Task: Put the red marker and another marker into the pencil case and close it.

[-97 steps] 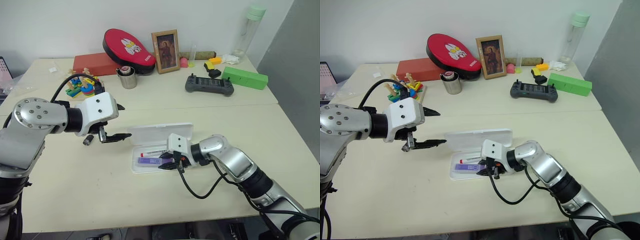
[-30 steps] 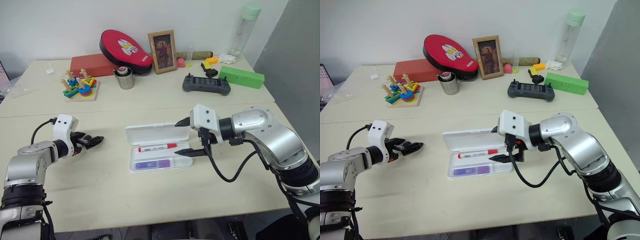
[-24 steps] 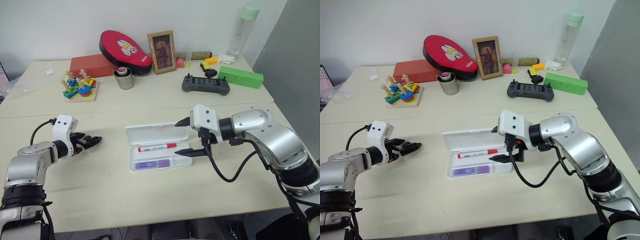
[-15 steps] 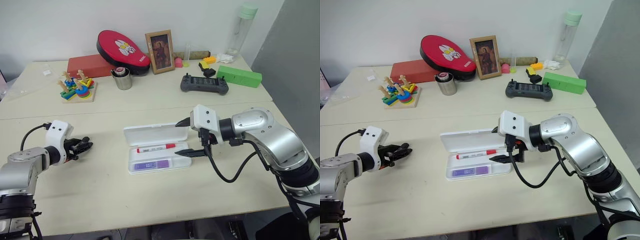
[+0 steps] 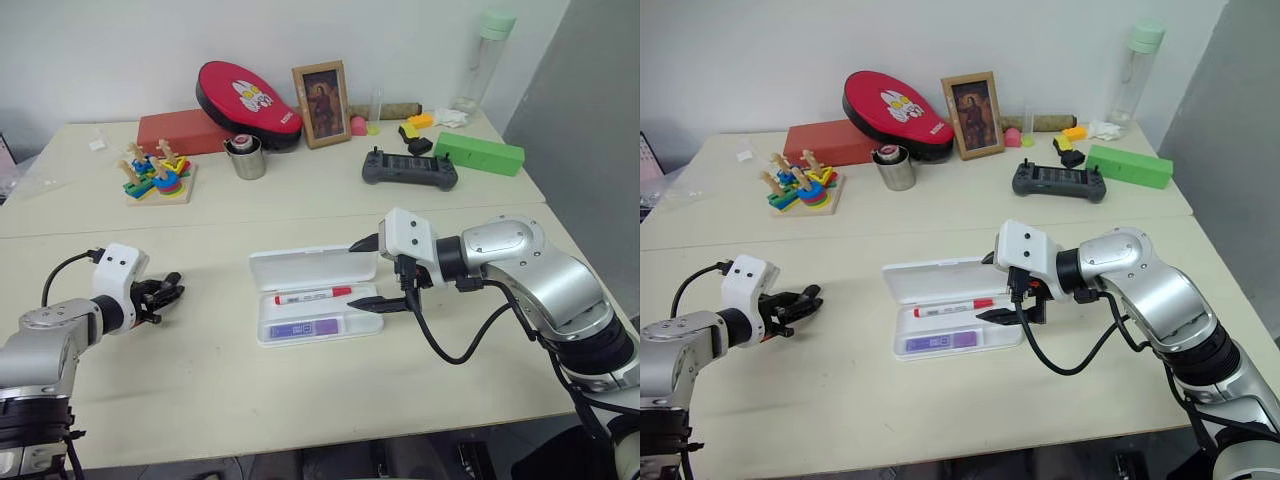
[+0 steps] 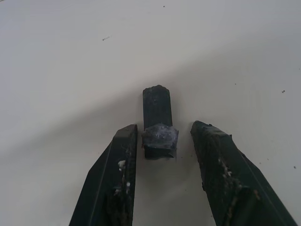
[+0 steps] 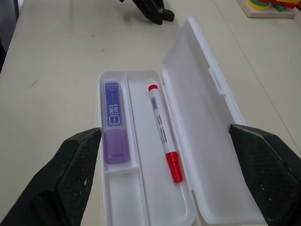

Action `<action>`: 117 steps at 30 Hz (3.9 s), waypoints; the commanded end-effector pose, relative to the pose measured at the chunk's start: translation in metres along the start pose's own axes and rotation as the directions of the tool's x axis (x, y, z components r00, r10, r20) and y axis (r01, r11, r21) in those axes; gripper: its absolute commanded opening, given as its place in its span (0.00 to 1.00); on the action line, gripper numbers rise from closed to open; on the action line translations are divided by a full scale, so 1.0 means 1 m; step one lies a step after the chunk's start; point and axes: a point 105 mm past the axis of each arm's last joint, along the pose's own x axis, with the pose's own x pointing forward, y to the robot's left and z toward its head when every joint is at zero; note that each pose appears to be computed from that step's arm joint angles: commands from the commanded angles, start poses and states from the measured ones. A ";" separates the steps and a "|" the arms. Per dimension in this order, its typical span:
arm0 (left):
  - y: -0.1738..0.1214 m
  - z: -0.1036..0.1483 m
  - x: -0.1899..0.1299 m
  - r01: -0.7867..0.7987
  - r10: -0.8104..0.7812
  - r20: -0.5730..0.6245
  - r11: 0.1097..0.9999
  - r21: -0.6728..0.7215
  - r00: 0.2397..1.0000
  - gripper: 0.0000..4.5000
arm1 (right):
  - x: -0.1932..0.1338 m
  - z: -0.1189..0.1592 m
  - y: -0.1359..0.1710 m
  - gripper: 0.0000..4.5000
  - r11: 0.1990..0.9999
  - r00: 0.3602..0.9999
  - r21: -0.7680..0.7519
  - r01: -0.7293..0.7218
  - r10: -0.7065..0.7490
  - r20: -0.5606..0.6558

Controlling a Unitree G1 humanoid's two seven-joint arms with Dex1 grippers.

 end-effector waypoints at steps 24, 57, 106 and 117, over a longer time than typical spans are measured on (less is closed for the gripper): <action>-0.002 0.004 0.010 -0.019 0.019 0.015 1.000 0.015 1.000 0.10 | -0.004 0.008 0.001 1.00 0.999 1.000 -0.045 -0.004 0.004 0.011; -0.117 0.045 -0.091 0.576 -0.553 -0.224 0.621 0.532 0.803 0.10 | -0.013 0.000 0.003 1.00 0.997 0.999 -0.066 -0.036 0.035 -0.011; -0.277 0.073 -0.008 0.682 -0.836 -0.058 0.402 0.610 0.545 0.10 | -0.027 -0.018 -0.004 1.00 1.000 0.994 0.001 0.030 -0.030 -0.110; -0.281 0.076 -0.005 0.679 -0.843 -0.044 0.399 0.616 0.536 0.57 | -0.030 -0.018 -0.004 1.00 0.999 0.992 0.014 0.044 -0.042 -0.116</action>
